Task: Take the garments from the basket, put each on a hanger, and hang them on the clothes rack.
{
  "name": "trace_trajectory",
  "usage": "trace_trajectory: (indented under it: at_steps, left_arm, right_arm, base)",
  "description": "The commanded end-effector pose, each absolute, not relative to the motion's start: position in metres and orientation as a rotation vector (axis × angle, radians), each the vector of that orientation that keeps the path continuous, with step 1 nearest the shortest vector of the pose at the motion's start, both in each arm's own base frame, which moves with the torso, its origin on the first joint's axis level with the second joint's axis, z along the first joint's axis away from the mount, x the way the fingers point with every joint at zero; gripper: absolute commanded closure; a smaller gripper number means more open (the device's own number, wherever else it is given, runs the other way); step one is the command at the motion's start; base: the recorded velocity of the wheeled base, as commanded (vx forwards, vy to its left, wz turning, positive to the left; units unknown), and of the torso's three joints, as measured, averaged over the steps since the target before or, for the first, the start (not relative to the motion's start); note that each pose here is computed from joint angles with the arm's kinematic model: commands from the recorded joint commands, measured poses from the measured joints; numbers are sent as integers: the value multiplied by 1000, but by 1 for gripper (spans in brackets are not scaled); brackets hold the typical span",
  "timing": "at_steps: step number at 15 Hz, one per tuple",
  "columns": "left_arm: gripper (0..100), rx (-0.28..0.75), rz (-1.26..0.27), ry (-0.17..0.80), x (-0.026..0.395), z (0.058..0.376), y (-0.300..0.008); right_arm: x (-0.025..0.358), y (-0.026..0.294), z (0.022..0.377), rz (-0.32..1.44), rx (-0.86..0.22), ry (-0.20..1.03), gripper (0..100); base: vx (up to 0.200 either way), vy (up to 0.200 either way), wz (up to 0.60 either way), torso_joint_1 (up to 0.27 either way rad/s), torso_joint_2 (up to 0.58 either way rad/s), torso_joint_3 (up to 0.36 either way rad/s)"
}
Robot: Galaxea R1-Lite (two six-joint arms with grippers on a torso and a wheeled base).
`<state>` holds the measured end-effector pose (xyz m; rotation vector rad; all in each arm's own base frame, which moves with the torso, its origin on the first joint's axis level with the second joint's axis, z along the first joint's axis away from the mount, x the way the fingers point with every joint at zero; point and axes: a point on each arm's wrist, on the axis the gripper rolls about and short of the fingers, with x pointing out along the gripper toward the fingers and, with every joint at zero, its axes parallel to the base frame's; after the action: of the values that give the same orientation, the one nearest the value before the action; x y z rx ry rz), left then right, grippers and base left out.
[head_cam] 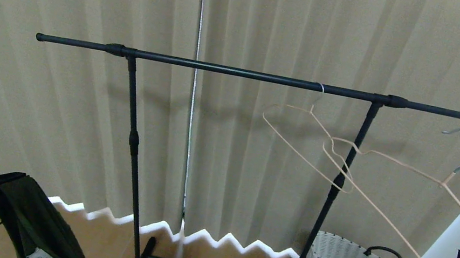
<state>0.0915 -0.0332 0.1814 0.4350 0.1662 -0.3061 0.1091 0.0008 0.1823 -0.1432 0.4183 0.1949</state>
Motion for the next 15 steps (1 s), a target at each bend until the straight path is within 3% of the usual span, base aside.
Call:
trace_trajectory:
  at_steps: [1,10,15]
  left_arm:
    - [100,438,-309,175,93,180,-34]
    - [100,440,-315,202,97,177,-35]
    - [100,353,-307,275,139,191,-53]
  right_arm:
    - [109,5,180,234,-151,422,100]
    - [119,27,168,414,-184,501,100]
    - [122,57,167,574,-72,566,100]
  base:
    - [0,200,0,2,-2,2]
    - [0,22,0,1,0,0]
    - [0,0,0,0,0,0]
